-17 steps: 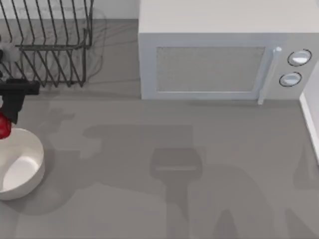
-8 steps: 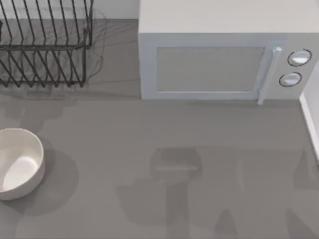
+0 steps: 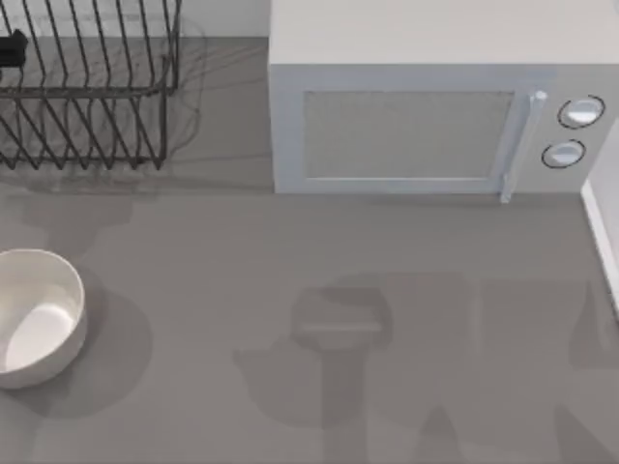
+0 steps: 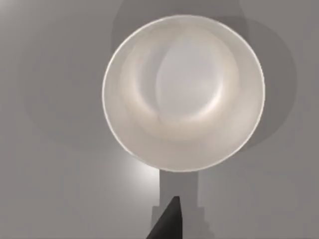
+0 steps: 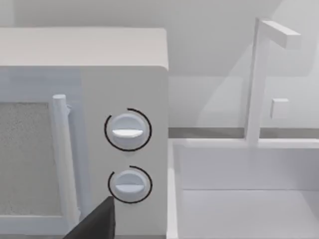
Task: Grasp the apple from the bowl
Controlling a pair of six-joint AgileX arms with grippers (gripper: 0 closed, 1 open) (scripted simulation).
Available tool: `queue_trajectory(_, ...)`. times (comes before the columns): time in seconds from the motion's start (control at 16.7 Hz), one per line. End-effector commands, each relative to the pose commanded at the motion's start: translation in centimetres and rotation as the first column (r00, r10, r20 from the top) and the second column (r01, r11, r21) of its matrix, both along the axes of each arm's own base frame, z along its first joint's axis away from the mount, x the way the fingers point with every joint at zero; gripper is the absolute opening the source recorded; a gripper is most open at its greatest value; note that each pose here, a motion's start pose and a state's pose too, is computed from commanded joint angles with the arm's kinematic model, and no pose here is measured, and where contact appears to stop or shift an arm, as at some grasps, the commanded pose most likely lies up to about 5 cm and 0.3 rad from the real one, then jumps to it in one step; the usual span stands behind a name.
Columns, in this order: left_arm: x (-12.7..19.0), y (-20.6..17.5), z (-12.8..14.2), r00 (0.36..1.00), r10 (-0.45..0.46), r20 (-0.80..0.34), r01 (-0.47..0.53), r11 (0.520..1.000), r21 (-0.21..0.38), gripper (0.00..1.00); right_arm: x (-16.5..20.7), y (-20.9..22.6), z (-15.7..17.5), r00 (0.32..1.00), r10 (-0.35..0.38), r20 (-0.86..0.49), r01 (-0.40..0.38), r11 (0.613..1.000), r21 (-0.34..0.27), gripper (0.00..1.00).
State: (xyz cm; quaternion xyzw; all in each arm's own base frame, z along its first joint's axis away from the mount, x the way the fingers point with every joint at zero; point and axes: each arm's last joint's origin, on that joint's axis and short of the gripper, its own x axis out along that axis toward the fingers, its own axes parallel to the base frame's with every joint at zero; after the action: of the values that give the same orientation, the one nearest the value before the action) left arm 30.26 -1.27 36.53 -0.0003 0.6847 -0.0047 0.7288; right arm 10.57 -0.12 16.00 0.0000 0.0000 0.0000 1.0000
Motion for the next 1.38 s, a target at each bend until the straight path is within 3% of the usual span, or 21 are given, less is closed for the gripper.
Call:
queue_trajectory(0.3, 4.3, -8.6, -4.3, 0.999, -0.010, -0.040, 0.010, 1.000, -0.001, 0.00, 0.0, 0.0, 0.0, 1.000, 0.000, 0.000, 0.000, 1.000, 0.000, 1.00)
queue_trajectory(0.6, 5.4, -17.9, -9.1, 0.998, -0.014, -0.061, 0.014, 1.000, 0.007, 0.00, 0.0, 0.0, 0.0, 1.000, 0.000, 0.000, 0.000, 1.000, 0.000, 1.00)
queue_trajectory(1.02, 5.5, -18.6, -10.1, 0.998, -0.013, -0.067, 0.013, 1.000, 0.009, 0.00, 0.0, 0.0, 0.0, 1.000, 0.000, 0.000, 0.000, 1.000, 0.000, 1.00)
queue_trajectory(1.38, 5.9, -18.9, -16.7, 0.998, -0.013, -0.055, 0.014, 1.000, 0.003, 0.00, 0.0, 0.0, 0.0, 1.000, 0.000, 0.000, 0.000, 1.000, 0.000, 1.00)
